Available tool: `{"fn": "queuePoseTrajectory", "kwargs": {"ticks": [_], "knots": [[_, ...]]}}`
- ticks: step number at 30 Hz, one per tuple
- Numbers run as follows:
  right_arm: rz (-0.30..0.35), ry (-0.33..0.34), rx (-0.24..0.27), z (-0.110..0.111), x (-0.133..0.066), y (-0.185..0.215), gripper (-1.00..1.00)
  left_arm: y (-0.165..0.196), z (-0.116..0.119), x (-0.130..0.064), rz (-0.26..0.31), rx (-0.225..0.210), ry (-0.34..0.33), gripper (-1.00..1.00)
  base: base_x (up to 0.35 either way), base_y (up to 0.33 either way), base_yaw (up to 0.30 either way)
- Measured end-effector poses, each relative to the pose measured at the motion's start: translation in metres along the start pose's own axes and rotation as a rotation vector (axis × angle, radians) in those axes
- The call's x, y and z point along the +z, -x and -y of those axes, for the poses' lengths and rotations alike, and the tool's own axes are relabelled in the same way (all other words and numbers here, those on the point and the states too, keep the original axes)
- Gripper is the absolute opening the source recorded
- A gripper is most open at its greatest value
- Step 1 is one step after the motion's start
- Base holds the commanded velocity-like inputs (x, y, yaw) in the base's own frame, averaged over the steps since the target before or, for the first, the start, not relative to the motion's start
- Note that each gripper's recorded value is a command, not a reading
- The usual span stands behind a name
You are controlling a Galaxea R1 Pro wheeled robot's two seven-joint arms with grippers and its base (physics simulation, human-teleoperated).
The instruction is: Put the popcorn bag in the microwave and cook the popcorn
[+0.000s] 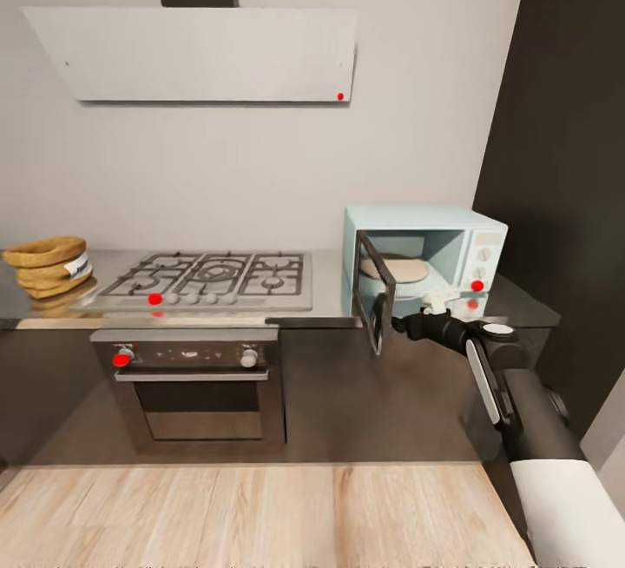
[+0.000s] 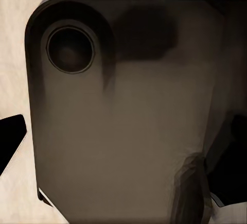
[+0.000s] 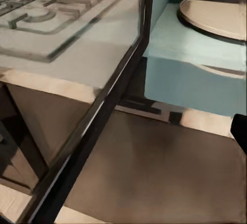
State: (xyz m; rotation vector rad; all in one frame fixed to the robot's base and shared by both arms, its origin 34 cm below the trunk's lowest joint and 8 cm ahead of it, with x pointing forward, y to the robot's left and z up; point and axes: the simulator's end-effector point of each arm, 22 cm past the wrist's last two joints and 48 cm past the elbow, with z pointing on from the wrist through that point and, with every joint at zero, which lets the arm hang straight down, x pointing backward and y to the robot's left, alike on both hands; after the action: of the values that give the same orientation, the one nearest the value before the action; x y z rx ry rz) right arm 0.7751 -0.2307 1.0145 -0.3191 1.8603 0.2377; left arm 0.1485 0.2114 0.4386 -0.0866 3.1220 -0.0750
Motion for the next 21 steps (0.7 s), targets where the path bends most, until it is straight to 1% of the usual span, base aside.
{"fn": "queuePoseTrajectory", "kwargs": {"ticks": [3,4,9,10,11,12,13,14,15,16,17,18,19,21], "knots": [[0.008,-0.053,0.018,0.021,-0.004,0.000,1.00,0.000,0.000,0.000,0.000,-0.001,0.000,1.00,-0.114,0.237,0.000],[0.010,-0.060,0.024,0.024,-0.005,0.001,1.00,0.000,0.000,0.000,0.000,-0.001,0.000,1.00,-0.046,0.092,0.000],[0.009,-0.071,0.018,0.027,-0.006,0.001,1.00,0.000,0.000,0.000,0.000,0.001,-0.001,1.00,-0.011,0.021,0.000],[0.017,-0.080,0.057,0.039,-0.011,0.002,1.00,0.000,0.000,0.000,0.000,0.001,-0.001,1.00,-0.001,0.002,0.000],[0.012,-0.153,0.077,0.076,-0.023,-0.004,1.00,0.000,0.000,0.000,0.000,0.000,-0.001,1.00,0.000,0.000,0.000],[-0.011,-0.215,0.090,0.108,-0.033,-0.016,1.00,0.000,0.000,0.000,0.000,0.001,-0.001,1.00,0.000,0.000,0.000],[-0.031,-0.245,0.095,0.123,-0.037,-0.024,1.00,0.000,0.000,0.000,0.000,0.001,-0.001,1.00,0.000,0.000,0.000],[-0.088,-0.286,0.098,0.142,-0.039,-0.048,1.00,0.000,0.000,0.000,0.000,0.000,-0.001,1.00,0.000,0.000,0.000],[-0.153,-0.306,0.107,0.152,-0.036,-0.076,1.00,0.000,0.000,0.000,0.000,0.000,0.000,1.00,0.000,0.000,0.000],[-0.205,-0.318,0.113,0.157,-0.034,-0.098,1.00,0.000,0.000,0.000,0.000,0.000,0.000,1.00,0.000,0.000,0.000],[-0.280,-0.332,0.116,0.162,-0.031,-0.133,1.00,0.000,0.000,0.000,0.000,0.000,0.001,1.00,0.000,0.000,0.000],[-0.339,-0.338,0.114,0.164,-0.028,-0.164,1.00,0.000,-0.001,0.000,0.000,0.000,0.001,1.00,0.000,0.000,0.000],[-0.373,-0.340,0.112,0.164,-0.026,-0.184,1.00,0.000,-0.001,0.000,0.000,0.000,0.001,1.00,0.000,0.000,0.000],[-0.483,-0.346,0.122,0.160,-0.026,-0.248,1.00,0.000,-0.001,0.000,0.000,-0.001,0.001,1.00,0.000,0.000,0.000]]}}
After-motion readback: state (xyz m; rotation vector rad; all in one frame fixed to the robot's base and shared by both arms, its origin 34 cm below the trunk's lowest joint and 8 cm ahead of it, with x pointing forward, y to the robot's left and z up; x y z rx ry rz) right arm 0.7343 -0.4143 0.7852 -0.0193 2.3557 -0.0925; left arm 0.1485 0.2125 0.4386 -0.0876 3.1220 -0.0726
